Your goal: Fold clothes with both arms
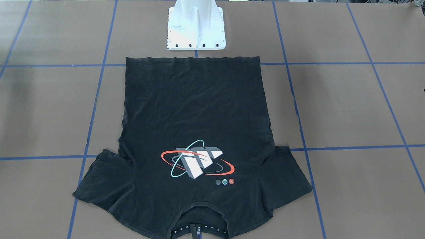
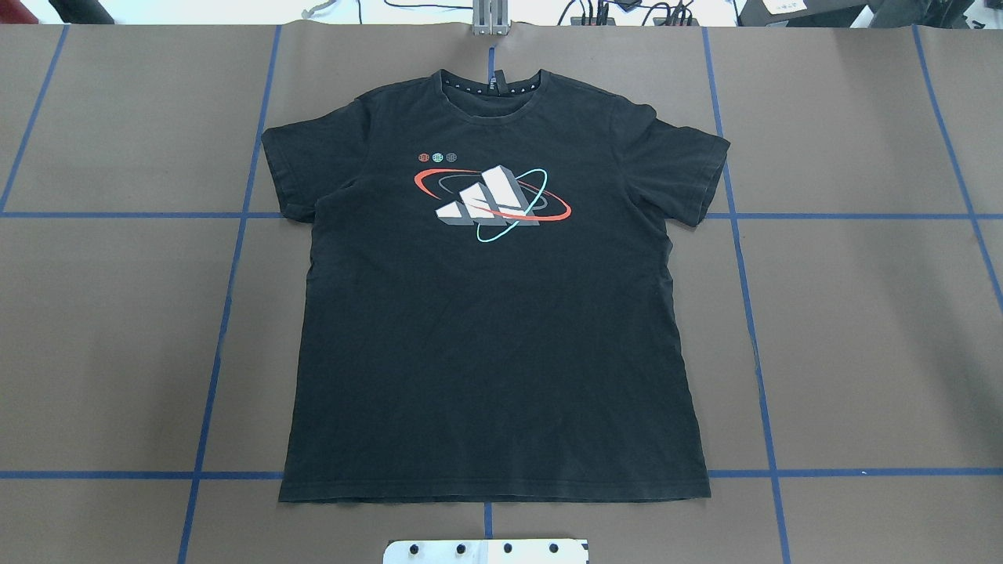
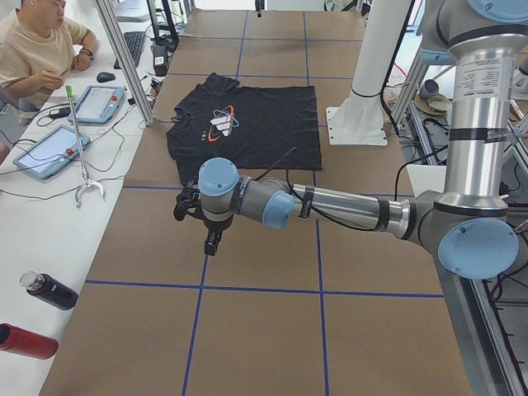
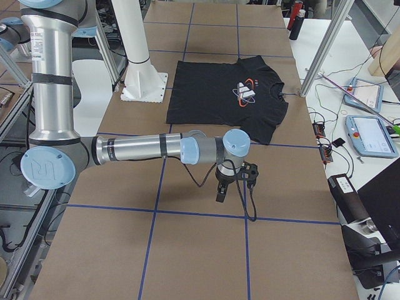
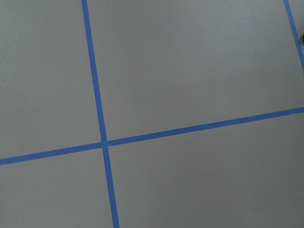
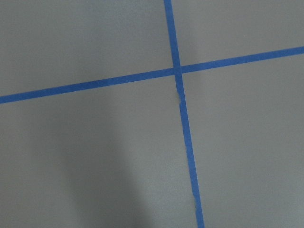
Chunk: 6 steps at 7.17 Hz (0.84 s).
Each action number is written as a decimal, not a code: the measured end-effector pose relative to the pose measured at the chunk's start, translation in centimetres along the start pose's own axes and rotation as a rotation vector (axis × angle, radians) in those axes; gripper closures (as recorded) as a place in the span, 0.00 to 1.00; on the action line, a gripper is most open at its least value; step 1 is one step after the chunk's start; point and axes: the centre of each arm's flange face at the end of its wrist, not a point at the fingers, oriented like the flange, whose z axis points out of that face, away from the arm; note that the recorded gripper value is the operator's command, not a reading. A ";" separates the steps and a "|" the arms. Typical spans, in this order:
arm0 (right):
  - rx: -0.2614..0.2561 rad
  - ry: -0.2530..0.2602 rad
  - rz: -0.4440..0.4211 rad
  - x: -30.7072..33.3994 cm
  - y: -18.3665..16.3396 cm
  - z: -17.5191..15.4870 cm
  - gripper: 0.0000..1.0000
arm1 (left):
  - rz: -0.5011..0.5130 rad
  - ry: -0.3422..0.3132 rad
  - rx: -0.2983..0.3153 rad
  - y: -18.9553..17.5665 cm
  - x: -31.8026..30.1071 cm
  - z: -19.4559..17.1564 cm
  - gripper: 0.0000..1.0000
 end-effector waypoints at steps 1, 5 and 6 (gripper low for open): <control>0.001 -0.001 -0.001 0.1 0.1 0.0 0.00 | 0.001 0.001 0.003 -0.1 0.1 -0.1 0.01; 0.035 -0.026 -0.036 -1.4 0.3 -1.5 0.00 | 0.043 0.016 0.041 -0.2 0.0 0.3 0.01; 0.041 -0.036 -0.046 -2.1 0.4 -1.9 0.00 | 0.047 0.018 0.045 -0.1 -0.3 0.5 0.01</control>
